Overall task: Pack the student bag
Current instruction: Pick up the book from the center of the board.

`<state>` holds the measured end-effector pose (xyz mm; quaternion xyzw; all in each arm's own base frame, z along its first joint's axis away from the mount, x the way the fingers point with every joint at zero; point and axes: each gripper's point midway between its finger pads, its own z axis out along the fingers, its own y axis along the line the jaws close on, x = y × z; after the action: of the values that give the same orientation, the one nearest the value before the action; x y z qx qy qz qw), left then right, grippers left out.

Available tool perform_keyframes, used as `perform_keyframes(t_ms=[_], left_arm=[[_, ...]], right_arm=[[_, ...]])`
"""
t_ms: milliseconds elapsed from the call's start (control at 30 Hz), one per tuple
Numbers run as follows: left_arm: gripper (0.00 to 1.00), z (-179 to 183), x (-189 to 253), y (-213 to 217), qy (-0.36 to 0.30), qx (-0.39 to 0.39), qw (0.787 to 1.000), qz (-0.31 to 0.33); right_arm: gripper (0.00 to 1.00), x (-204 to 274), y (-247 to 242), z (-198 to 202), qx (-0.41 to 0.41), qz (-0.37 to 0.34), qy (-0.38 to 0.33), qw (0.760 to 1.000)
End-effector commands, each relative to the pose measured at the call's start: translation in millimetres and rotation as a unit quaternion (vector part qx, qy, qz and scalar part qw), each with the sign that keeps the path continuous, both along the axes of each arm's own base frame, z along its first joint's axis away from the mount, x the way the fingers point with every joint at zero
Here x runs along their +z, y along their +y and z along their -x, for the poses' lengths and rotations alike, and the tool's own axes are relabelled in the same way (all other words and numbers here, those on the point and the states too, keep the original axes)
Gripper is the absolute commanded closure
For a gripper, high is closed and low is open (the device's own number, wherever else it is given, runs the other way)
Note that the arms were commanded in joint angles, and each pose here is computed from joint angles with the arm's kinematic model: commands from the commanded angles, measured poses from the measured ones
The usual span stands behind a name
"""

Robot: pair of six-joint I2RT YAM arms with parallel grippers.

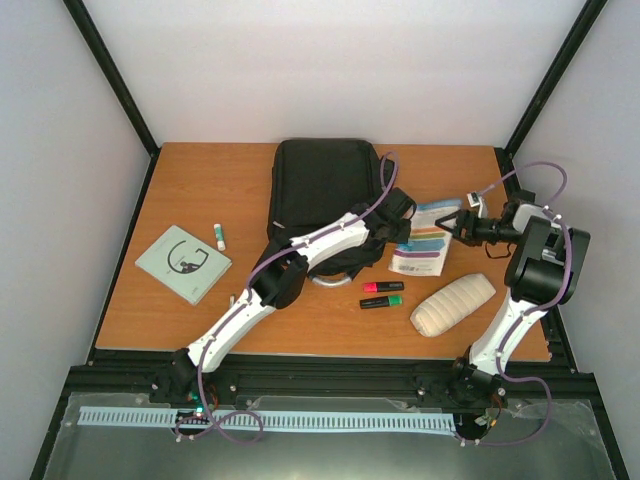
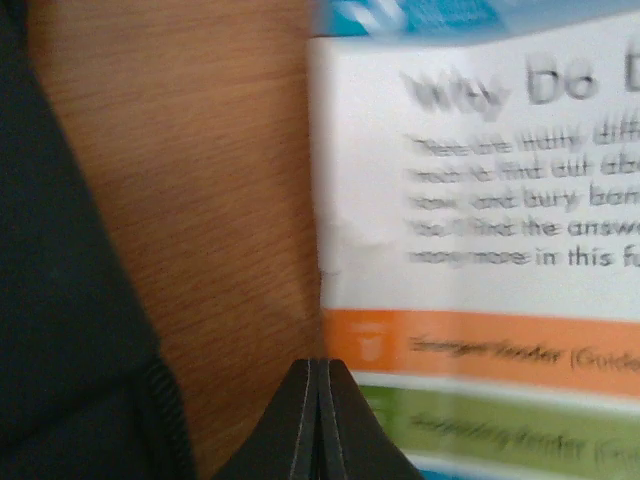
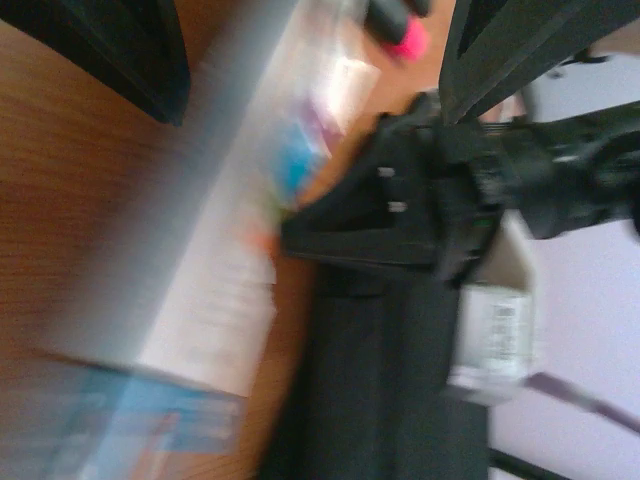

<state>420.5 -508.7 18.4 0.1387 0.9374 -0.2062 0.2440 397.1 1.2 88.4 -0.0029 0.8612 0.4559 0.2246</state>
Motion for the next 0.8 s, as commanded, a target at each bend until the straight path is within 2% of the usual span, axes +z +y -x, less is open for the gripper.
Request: perform_keyframes(t_ms=[0,100,167,267,500,667,767], left_arm=[[0.99,64,-118,34,0.13,-0.023,0.986,-0.105],[0.99,65,-120,35,0.132,-0.024,0.985,-0.106],[0.99,63,-121,37,0.131,-0.021,0.985,-0.108],[0.99,62,-117,37,0.128,-0.018,0.986,-0.108],[0.99,54,-97,40,0.11,-0.001,0.989,-0.098],[0.98,46,-75,45,0.096,0.005,0.991,-0.088],[0.89,40,-49,47,0.075,0.004,0.995,-0.071]], right_arm=[[0.31,28,40,12,0.045,-0.124,0.0,0.991],[0.33,26,42,16,0.052,-0.123,0.003,0.991],[0.34,6,36,15,0.032,-0.07,0.027,0.997],[0.43,-3,26,14,0.007,-0.005,0.024,1.0],[0.6,-1,15,11,-0.025,0.036,0.035,0.998],[0.85,3,6,11,-0.04,0.057,0.026,0.997],[0.94,16,2,9,-0.046,0.046,0.019,0.998]])
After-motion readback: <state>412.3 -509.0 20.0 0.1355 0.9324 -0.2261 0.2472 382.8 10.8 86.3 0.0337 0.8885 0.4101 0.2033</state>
